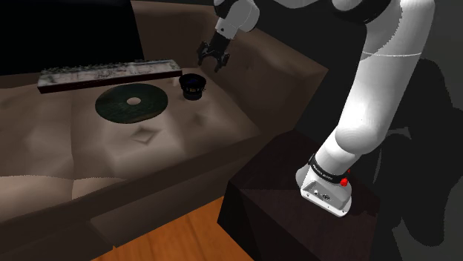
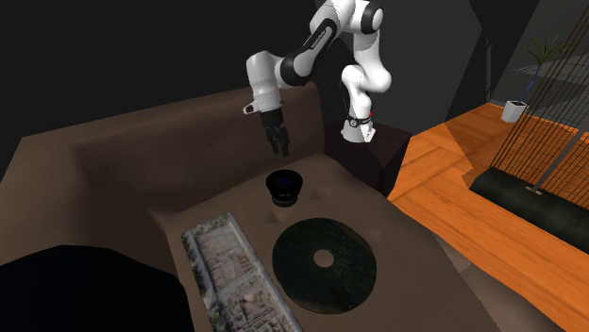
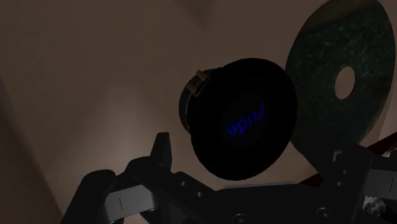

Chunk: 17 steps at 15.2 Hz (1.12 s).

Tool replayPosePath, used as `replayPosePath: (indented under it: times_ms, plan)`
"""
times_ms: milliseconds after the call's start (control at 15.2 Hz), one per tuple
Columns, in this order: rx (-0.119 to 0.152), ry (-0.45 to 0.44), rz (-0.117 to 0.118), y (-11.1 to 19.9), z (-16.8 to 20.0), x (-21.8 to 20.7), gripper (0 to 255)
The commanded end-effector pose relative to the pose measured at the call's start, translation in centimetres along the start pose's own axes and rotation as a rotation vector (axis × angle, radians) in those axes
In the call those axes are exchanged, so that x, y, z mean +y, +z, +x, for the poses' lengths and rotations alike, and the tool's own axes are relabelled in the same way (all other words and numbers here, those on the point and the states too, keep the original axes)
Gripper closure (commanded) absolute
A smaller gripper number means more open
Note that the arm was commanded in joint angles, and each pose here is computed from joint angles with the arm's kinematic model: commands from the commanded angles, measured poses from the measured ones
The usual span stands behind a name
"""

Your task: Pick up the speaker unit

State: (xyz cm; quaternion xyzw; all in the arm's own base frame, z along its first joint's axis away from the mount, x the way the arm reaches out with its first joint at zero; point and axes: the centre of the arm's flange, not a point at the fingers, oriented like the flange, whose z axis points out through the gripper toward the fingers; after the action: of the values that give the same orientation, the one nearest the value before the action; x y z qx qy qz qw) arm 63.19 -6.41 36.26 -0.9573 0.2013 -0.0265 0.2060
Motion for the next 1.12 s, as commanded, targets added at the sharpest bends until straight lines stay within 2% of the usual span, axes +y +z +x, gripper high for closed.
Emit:
replayPosePath:
  times_ms: [0,594,660,1056]
  plan:
    - [0.001,0.024,0.018,1.3,1.9,0.5,0]
    - [0.001,0.024,0.018,5.0,2.0,2.2,0]
    - [0.001,0.024,0.018,5.0,2.0,2.2,255]
    - [0.001,0.024,0.018,4.9,2.0,2.2,255]
